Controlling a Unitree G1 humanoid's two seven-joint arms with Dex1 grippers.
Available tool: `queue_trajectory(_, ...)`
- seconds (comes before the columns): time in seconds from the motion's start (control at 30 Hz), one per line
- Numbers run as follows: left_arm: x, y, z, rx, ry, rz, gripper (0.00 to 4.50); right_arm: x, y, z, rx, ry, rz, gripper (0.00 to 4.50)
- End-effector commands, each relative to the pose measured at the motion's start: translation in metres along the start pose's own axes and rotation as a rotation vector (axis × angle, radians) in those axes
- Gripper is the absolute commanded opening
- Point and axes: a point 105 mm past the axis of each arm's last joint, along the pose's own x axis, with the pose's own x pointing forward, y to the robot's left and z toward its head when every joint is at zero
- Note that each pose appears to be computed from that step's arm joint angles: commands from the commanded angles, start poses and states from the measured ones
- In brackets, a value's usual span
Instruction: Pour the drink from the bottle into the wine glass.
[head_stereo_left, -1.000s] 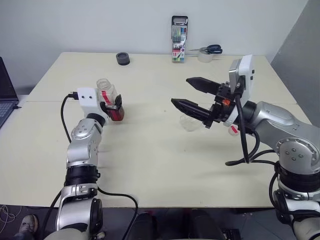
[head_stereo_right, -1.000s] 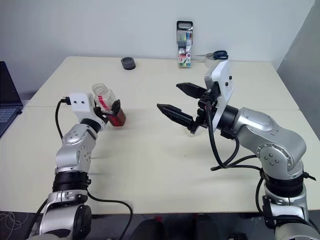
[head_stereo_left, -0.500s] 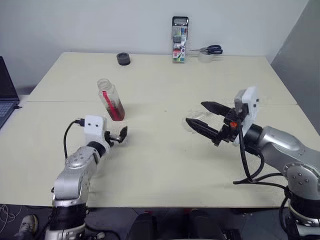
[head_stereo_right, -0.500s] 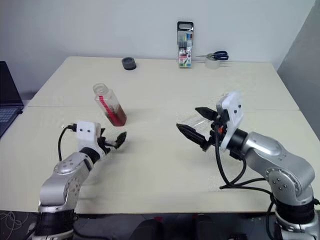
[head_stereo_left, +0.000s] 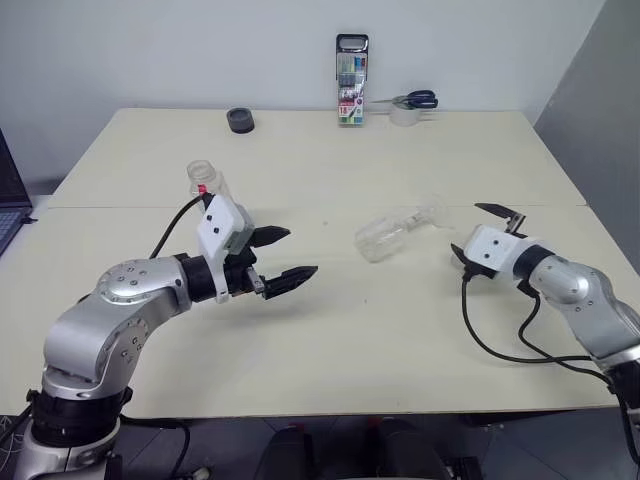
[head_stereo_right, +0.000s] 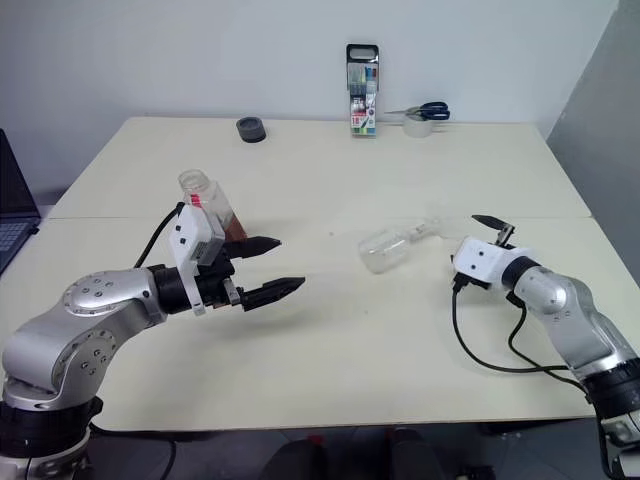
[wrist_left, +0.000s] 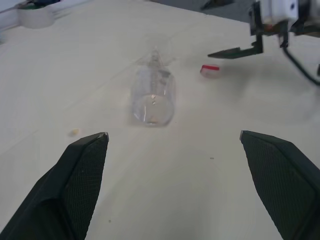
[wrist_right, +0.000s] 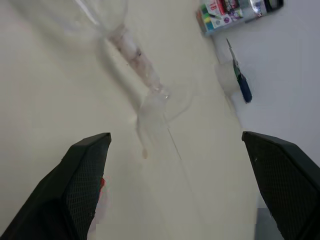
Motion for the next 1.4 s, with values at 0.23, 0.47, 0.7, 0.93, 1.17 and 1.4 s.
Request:
queue_trajectory(0.23, -0.001, 0.009, -0.001, 0.018, -0.013, 0.009, 4.49, 0.043, 0.000, 0.006, -0.274, -0.097, 0.001, 4.50)
queue_trajectory(0.47, 0.010, 0.003, -0.003, 0.015, -0.026, -0.002, 4.49, 0.070, -0.001, 0.007, -0.311, -0.087, -0.007, 4.50)
queue_trajectory(0.7, 0.009, 0.004, -0.003, 0.011, -0.035, 0.008, 4.49, 0.081, -0.011, 0.004, -0.367, -0.058, -0.017, 4.50)
queue_trajectory(0.93, 0.014, 0.004, 0.000, 0.010, -0.050, 0.009, 4.49, 0.086, -0.013, 0.009, -0.421, -0.069, -0.013, 4.50)
queue_trajectory(1.17, 0.015, 0.006, 0.002, 0.007, -0.058, 0.011, 4.50, 0.089, -0.010, 0.015, -0.444, -0.095, -0.004, 3.55)
queue_trajectory(1.4, 0.016, 0.006, 0.004, -0.003, -0.069, 0.014, 4.50, 0.090, -0.017, 0.016, -0.466, -0.093, -0.028, 1.08)
